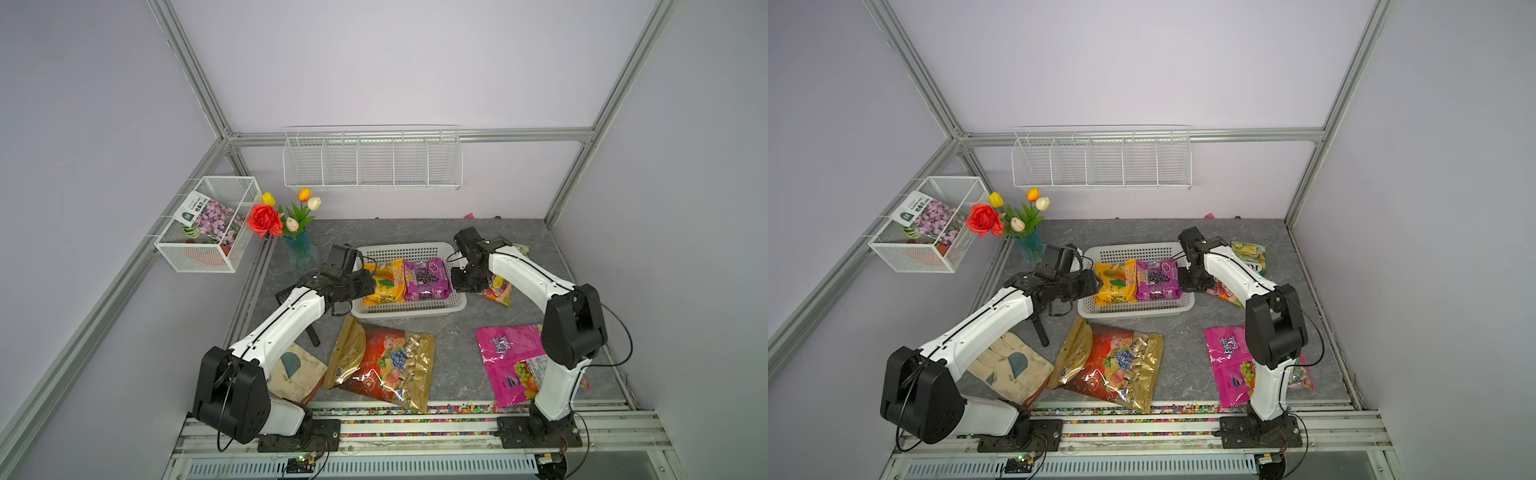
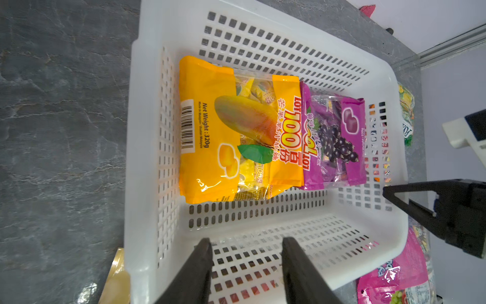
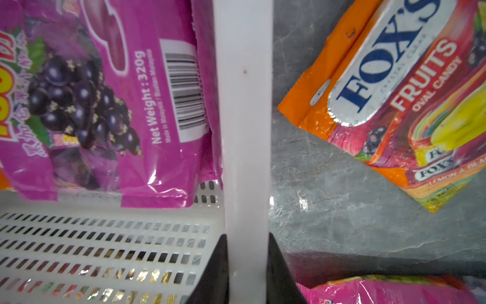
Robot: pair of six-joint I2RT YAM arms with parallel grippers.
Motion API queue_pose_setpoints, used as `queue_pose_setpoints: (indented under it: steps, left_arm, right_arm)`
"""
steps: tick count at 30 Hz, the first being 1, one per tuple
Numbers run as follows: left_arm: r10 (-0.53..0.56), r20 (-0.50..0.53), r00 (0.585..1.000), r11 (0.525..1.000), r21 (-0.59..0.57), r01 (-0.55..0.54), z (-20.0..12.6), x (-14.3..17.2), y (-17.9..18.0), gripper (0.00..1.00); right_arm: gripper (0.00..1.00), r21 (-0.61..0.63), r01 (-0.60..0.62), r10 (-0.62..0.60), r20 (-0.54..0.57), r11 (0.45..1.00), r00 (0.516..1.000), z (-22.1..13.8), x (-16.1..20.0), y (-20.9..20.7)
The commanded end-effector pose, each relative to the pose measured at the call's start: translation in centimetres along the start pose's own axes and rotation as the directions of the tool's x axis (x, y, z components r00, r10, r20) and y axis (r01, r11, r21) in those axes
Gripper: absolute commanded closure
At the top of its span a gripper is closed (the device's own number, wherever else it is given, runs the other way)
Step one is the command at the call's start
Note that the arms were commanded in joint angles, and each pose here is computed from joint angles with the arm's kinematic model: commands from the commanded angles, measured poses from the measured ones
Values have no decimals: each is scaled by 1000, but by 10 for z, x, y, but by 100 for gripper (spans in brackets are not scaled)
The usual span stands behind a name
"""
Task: Put the candies in the basket
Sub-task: Move the basket to the center of the board.
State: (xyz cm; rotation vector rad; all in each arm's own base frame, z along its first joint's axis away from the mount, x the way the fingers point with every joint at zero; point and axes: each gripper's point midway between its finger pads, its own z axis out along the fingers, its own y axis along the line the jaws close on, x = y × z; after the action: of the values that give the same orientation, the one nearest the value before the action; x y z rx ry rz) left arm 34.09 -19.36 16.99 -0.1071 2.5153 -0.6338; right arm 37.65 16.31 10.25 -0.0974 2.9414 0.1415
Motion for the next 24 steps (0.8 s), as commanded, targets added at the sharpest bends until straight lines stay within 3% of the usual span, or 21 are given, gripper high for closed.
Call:
queue_pose_setpoints:
  steps: [1, 7, 13, 19, 24]
  left_arm:
    - [25, 29, 999, 999, 40, -26, -7, -6, -7, 53]
    - [64, 61, 996, 979, 192, -74, -19, -2, -30, 48]
    - [134, 94, 986, 941, 299, -156, -33, -2, -51, 37]
    - [154, 50, 987, 943, 291, -162, -24, 3, -50, 31]
    - [148, 43, 988, 966, 206, -153, -22, 0, -36, 28]
  right_arm:
    - [78, 60, 29, -31, 46, 998, 998, 6, -22, -3]
    - [66, 44, 14, -23, 193, 999, 981, -29, -41, -4]
    - [59, -10, -140, 137, 300, 990, 944, -63, -19, -49]
    - [54, 23, -327, 301, 334, 945, 893, -54, 16, -120]
    - [52, 29, -358, 335, 285, 933, 898, -38, 14, -135]
